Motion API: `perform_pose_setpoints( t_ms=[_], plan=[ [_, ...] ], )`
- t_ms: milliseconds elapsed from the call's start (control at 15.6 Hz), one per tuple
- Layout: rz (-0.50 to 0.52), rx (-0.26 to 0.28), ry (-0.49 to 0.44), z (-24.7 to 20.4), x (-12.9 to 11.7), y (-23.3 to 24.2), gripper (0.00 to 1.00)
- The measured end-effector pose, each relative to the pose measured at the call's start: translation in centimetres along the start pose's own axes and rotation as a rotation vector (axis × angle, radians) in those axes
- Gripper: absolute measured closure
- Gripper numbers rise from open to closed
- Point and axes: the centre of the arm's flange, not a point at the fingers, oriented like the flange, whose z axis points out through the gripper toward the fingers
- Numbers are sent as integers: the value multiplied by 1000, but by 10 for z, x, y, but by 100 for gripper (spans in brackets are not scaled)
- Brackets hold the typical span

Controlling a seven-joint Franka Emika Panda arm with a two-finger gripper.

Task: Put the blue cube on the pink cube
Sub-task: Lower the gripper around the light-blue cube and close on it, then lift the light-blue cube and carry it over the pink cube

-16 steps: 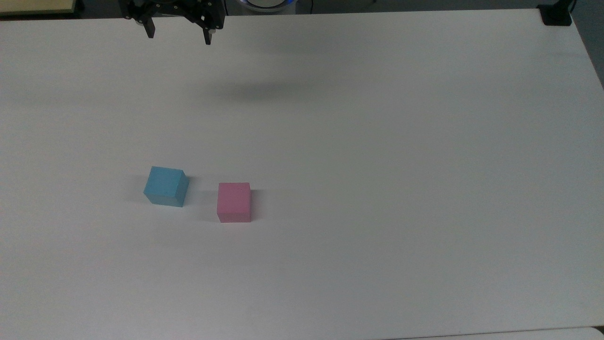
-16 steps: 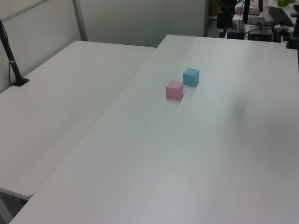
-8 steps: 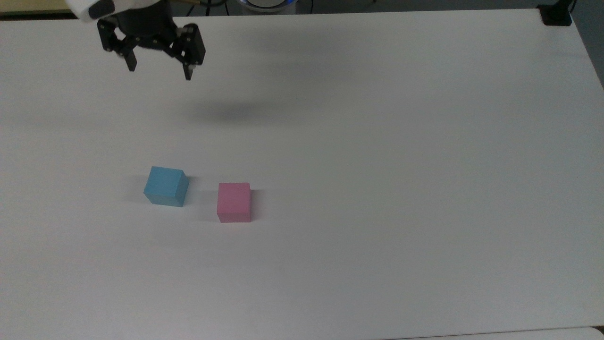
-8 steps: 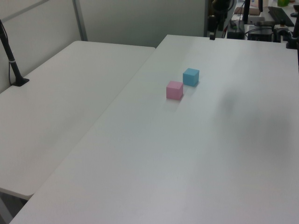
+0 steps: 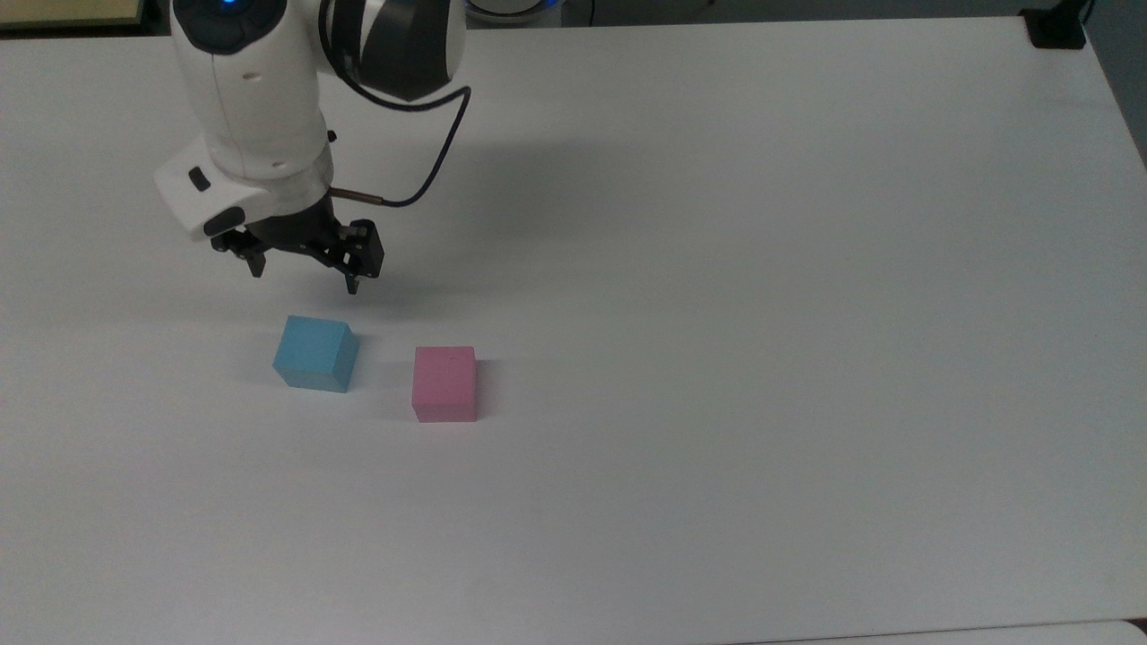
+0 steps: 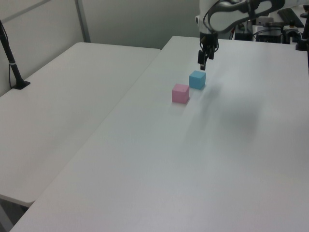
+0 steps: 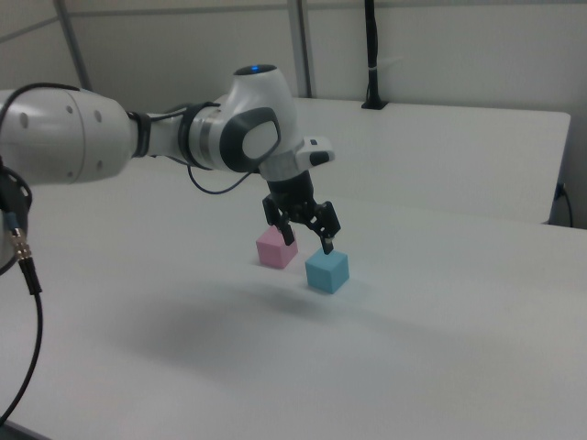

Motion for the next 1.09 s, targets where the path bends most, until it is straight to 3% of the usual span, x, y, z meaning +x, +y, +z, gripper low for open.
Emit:
perform_pose_setpoints(
  t_ms=[896, 960, 1088],
  plan=[
    [12, -45, 16, 70, 21, -8, 2],
    [12, -44, 14, 71, 21, -9, 4],
    [37, -43, 10, 75, 21, -12, 23]
  ],
)
